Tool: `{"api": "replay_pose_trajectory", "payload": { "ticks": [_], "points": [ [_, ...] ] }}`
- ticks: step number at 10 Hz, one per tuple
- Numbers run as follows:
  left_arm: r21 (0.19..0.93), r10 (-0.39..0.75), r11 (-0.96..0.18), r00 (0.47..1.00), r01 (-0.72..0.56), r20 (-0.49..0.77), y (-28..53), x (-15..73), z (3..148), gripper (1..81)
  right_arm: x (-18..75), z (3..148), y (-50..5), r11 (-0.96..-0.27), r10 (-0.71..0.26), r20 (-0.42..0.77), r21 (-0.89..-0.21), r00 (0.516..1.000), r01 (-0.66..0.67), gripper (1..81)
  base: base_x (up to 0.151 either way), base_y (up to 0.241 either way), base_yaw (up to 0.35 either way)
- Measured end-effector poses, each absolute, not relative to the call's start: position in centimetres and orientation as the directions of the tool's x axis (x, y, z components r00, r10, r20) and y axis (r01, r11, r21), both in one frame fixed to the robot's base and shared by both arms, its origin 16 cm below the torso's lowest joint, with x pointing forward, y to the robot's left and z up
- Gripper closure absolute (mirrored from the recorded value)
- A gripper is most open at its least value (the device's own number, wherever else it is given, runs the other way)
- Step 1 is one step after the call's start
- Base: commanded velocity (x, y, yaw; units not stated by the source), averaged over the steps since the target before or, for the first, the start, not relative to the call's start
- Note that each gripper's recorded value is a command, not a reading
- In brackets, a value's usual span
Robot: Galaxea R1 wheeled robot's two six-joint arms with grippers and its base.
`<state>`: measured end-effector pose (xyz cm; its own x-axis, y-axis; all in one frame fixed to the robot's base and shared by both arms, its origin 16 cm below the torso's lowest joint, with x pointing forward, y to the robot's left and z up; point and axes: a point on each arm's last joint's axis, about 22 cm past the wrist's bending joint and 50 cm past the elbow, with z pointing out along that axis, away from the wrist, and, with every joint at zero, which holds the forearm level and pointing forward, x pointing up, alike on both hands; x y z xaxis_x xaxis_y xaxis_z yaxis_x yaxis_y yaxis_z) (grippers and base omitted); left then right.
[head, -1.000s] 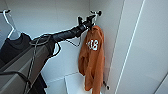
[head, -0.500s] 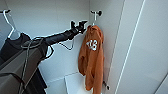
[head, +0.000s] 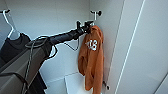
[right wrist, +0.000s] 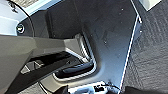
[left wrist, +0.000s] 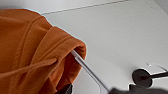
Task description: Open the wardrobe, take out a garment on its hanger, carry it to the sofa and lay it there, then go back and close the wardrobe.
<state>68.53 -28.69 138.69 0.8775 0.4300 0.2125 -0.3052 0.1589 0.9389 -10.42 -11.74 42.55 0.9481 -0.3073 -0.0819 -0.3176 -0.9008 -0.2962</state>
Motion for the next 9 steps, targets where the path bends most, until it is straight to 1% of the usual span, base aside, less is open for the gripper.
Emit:
{"api": "replay_pose_trajectory", "payload": {
  "ticks": [3,5,9],
  "points": [
    [0.939,0.411,0.162,0.886,-0.304,0.216,-28.2,68.0,138.6,1.0,-10.4,42.6,-11.8,-0.901,-0.307,-0.081,-0.296,0.948,-0.317,1.0,0.0,0.0,0.0],
    [0.934,0.416,0.166,0.881,-0.318,0.226,-28.3,67.9,139.8,1.0,-10.2,42.5,-11.8,-0.901,-0.307,-0.08,-0.296,0.948,-0.317,1.0,0.0,0.0,0.0],
    [0.928,0.42,0.17,0.876,-0.332,0.237,-31.0,66.8,141.4,1.0,-10.3,42.6,-11.7,-0.901,-0.307,-0.081,-0.296,0.948,-0.317,1.0,0.0,0.0,0.0]
  ]
}}
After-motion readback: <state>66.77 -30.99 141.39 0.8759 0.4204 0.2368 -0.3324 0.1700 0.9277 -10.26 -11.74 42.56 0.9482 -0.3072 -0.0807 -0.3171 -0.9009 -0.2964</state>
